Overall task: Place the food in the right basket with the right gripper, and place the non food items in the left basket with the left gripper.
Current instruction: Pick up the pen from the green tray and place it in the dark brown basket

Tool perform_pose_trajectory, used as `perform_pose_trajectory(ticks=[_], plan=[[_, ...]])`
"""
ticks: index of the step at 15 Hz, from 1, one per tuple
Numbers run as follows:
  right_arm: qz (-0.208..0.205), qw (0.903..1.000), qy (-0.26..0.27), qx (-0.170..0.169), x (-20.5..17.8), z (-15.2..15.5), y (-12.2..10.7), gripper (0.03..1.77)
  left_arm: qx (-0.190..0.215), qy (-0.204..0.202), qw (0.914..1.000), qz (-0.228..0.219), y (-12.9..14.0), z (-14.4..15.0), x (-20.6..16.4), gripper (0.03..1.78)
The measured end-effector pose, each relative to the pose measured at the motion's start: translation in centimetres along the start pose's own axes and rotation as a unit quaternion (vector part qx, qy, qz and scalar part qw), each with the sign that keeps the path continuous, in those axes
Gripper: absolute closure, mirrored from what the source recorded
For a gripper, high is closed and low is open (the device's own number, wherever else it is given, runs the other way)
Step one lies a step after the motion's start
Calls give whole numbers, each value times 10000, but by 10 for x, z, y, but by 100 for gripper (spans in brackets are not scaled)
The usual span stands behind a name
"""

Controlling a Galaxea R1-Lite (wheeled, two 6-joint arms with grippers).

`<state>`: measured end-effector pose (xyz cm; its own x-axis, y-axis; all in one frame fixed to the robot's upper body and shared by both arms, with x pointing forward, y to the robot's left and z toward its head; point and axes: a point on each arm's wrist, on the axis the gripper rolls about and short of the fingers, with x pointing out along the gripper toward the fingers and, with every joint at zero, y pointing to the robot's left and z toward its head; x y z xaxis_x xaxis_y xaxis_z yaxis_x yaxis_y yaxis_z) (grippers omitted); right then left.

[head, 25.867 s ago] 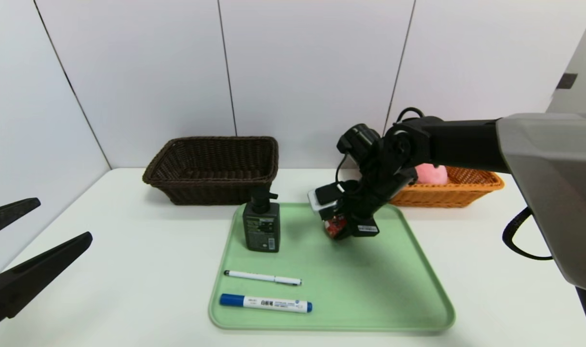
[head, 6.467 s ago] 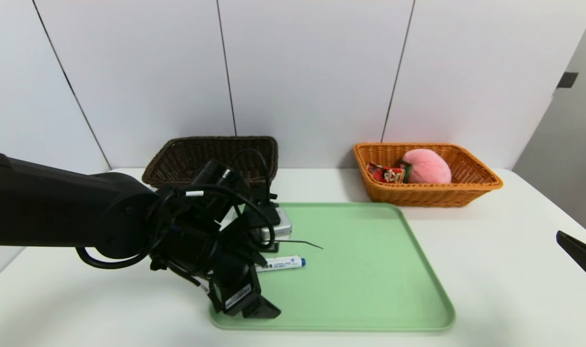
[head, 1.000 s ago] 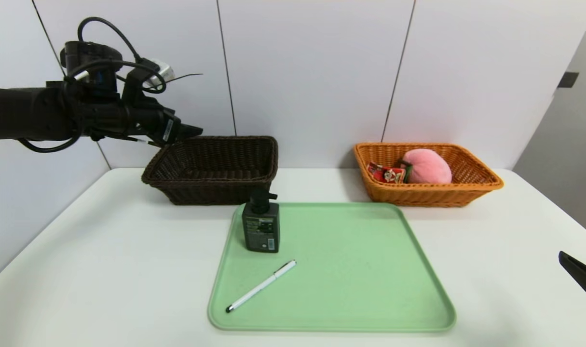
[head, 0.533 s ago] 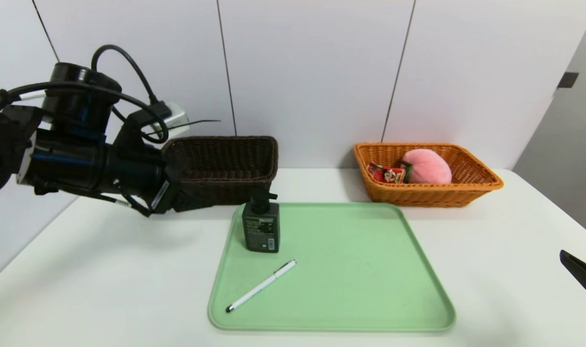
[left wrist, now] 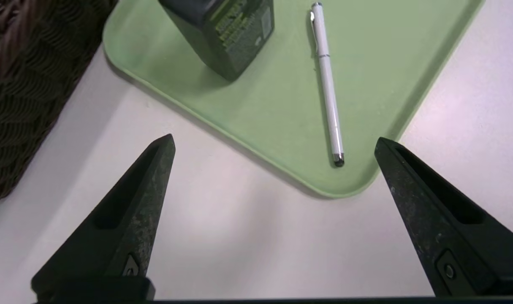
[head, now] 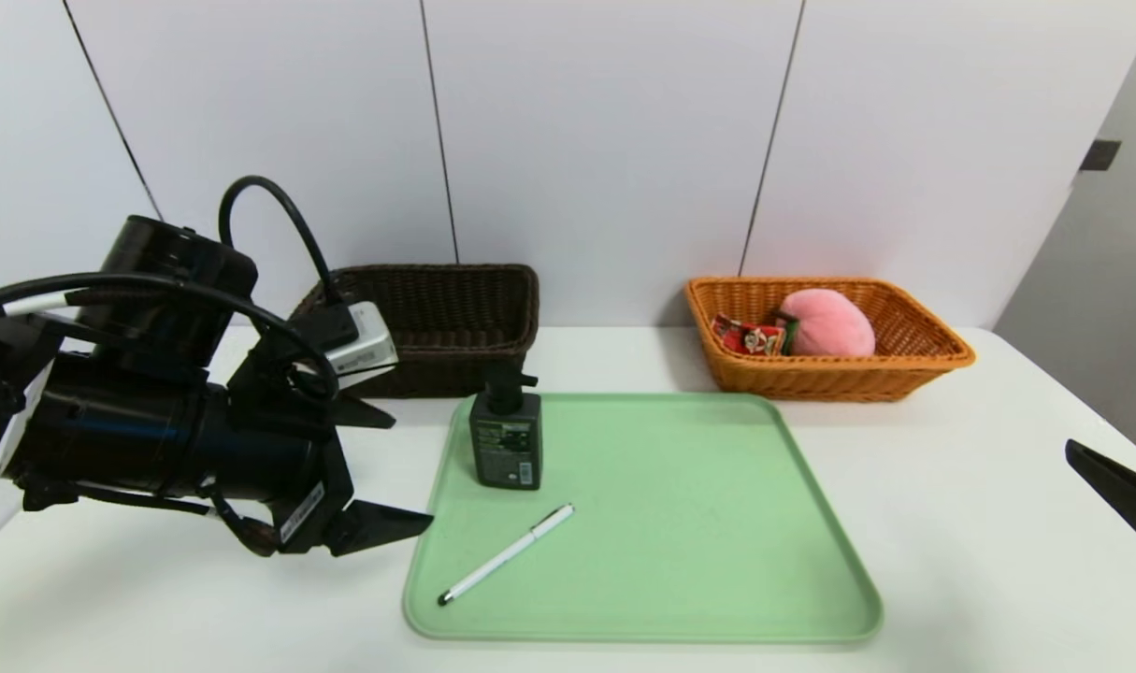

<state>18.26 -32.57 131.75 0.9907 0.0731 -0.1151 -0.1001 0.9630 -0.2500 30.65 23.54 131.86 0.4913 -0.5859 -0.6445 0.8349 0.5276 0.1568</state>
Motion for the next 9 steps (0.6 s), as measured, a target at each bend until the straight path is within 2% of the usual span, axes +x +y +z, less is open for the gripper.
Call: perform_pose_trajectory(ticks=[4,9], plan=[[106,9996,-168,176,16,26,-5,9,276,284,9991,-142,-10,-2,11,13],[148,9989,-21,443,25,25,-4,9,441,569,9973,-171,-15,4,32,12]])
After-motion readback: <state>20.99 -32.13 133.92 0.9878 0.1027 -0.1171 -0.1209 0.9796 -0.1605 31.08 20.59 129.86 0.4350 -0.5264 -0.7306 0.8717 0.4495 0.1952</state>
